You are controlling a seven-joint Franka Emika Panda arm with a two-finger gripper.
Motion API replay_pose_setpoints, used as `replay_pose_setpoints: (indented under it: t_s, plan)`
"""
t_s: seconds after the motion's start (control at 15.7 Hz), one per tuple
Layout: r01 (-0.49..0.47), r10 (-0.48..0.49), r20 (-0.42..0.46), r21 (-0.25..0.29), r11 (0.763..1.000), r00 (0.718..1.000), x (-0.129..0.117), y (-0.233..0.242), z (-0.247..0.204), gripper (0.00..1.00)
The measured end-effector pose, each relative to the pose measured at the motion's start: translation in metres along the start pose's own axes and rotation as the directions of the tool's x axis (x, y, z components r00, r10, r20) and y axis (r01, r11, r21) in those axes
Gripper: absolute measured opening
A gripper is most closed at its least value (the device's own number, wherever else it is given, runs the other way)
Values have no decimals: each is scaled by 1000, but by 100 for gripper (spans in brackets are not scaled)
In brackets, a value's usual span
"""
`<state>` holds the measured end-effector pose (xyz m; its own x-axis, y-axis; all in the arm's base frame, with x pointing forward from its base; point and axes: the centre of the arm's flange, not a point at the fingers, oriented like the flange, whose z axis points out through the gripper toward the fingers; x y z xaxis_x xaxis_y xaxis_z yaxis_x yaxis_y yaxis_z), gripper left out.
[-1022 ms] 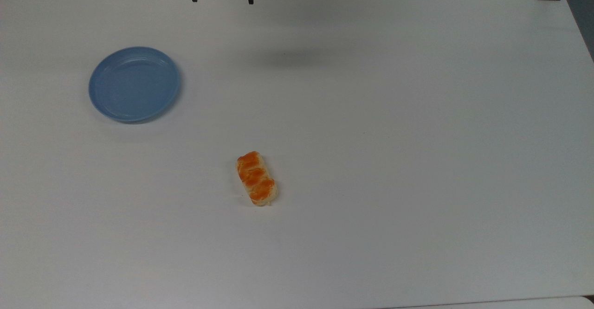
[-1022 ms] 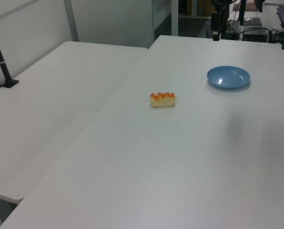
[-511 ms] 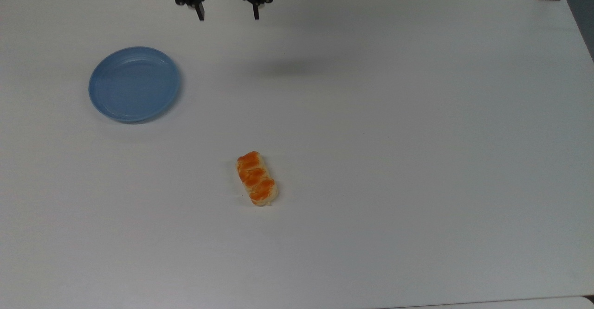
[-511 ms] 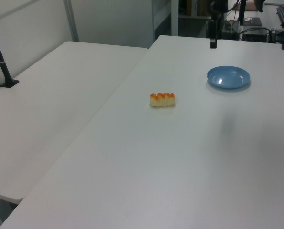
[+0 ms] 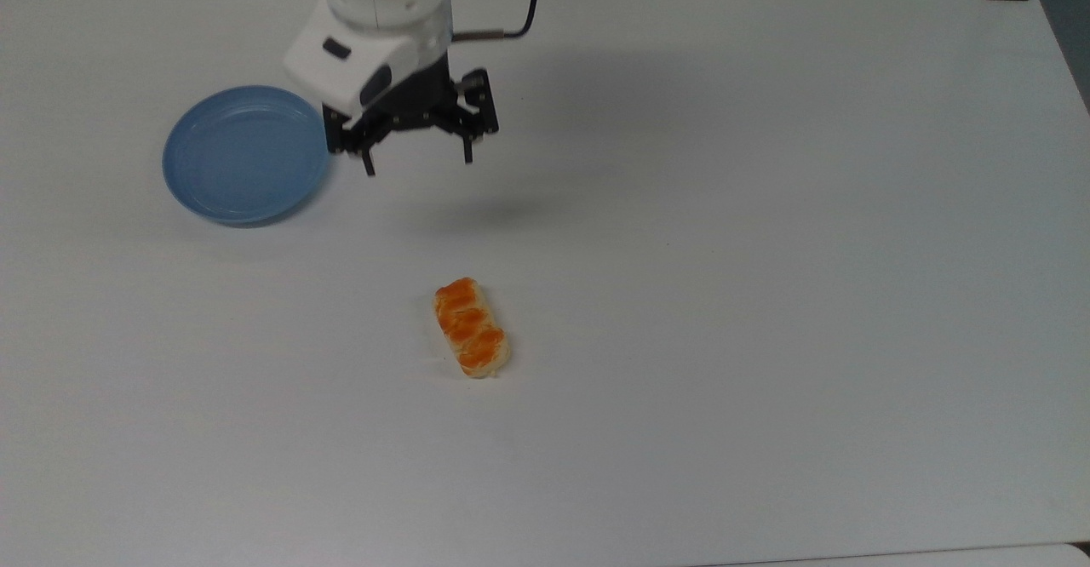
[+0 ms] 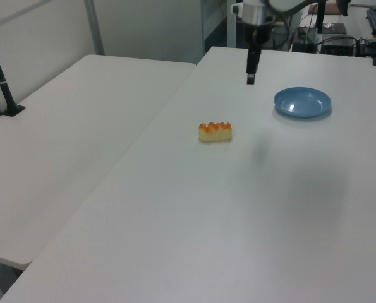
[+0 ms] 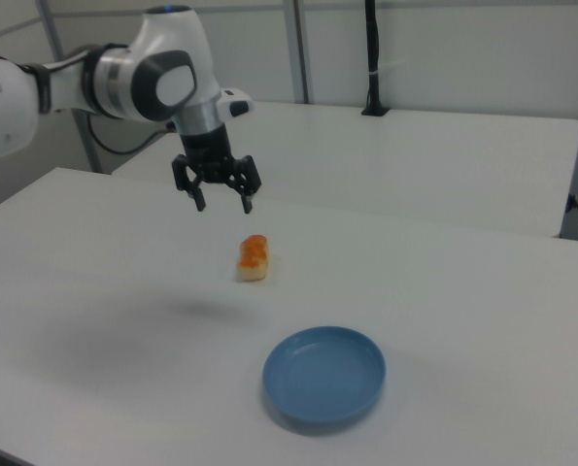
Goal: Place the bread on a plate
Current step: 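Move the open gripper over the orange bread roll and lower it, then close the gripper on the bread roll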
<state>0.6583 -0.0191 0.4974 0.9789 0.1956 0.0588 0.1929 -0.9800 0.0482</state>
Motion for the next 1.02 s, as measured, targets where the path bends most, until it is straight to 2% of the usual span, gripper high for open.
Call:
replay_pose_setpoints:
  t_s: [0.19, 0.57, 0.83, 1.02]
  plan:
    - [35, -36, -27, -27, 999, 999, 26, -4, 29, 100]
    - [50, -54, -49, -81, 996, 997, 57, -7, 86, 100]
    - [84, -86, -17, -98, 992, 996, 69, -27, 132, 100]
    - [99, -105, -37, -123, 987, 994, 78, -36, 161, 100]
